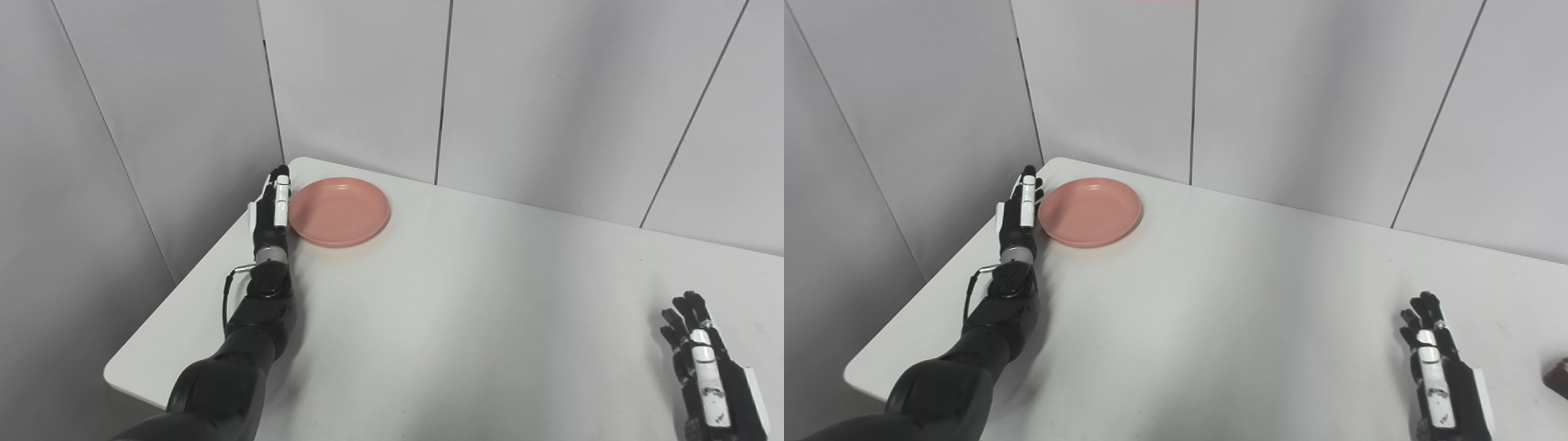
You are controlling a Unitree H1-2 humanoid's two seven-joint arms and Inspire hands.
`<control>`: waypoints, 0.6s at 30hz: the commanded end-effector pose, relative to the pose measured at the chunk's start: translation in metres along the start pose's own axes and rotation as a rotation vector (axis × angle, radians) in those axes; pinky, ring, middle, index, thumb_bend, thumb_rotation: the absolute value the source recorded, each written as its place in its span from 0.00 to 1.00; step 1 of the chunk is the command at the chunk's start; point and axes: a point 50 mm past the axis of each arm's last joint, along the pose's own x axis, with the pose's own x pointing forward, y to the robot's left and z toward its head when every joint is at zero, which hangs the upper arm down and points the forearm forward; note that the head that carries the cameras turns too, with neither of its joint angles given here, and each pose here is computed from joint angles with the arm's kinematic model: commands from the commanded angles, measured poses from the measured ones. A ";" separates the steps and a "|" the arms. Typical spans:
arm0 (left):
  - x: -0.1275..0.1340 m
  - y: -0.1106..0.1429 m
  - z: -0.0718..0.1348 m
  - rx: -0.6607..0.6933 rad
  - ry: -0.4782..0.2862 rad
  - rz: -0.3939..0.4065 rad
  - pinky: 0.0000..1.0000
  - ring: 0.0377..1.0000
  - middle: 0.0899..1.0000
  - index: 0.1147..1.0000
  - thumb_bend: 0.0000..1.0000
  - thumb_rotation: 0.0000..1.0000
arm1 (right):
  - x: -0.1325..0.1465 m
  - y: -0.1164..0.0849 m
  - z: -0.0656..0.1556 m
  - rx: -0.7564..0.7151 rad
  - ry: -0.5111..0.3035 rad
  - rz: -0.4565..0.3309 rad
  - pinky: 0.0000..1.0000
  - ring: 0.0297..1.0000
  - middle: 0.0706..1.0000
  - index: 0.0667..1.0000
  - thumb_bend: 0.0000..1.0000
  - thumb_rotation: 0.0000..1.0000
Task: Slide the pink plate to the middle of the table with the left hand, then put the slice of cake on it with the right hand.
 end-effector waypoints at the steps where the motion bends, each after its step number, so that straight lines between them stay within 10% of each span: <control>1: 0.020 -0.011 0.035 -0.001 -0.077 -0.021 0.93 0.92 0.90 0.91 0.82 1.00 | -0.017 -0.003 -0.012 0.007 0.040 -0.018 0.96 0.93 0.94 0.94 0.64 0.82; 18: 0.022 -0.036 0.030 -0.164 -0.012 -0.107 0.98 0.93 0.91 0.92 0.84 1.00 | -0.022 -0.004 -0.007 0.007 0.030 -0.012 0.96 0.93 0.93 0.93 0.64 0.81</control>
